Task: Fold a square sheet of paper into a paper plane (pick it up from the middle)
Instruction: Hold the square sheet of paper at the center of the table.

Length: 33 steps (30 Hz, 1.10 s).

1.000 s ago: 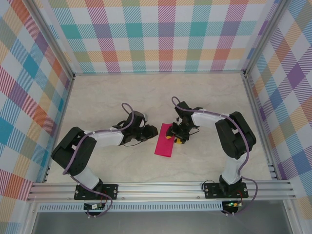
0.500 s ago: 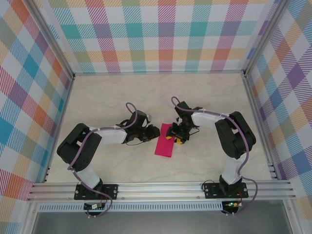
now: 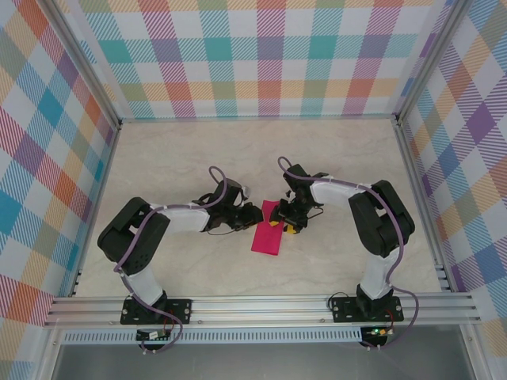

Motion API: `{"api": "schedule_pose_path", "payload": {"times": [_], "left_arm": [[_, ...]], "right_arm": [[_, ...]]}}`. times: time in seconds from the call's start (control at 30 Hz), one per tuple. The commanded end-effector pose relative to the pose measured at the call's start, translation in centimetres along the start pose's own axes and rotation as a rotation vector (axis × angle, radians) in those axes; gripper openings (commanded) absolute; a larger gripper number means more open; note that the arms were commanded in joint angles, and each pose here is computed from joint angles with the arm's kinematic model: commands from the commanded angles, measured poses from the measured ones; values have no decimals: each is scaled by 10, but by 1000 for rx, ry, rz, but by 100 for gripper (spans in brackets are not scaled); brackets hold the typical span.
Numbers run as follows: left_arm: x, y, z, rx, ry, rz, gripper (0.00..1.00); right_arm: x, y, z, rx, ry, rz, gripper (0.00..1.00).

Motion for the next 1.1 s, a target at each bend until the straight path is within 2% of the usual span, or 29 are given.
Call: {"api": "schedule_pose_path", "payload": {"times": [0.0, 0.5, 1.07], "left_arm": [[-7, -5, 0, 18, -34, -31, 19], [-4, -14, -3, 60, -29, -21, 15], [22, -25, -12, 128, 22, 148, 11]], "right_arm": [[-60, -48, 0, 8, -70, -297, 53], [-62, -51, 0, 14, -77, -303, 52], [-62, -51, -1, 13, -74, -297, 52]]}}
Point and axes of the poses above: each hand's point on the last joint's axis, 136 mm out from that joint toward the fingers, its own y axis back along the fingers, its own x axis along the line the jaws close on, z = x × y, the point moved 8 cm from there along y, back along the fingers, and after that the axes turned 3 degrees about -y, right-handed, at the moved point
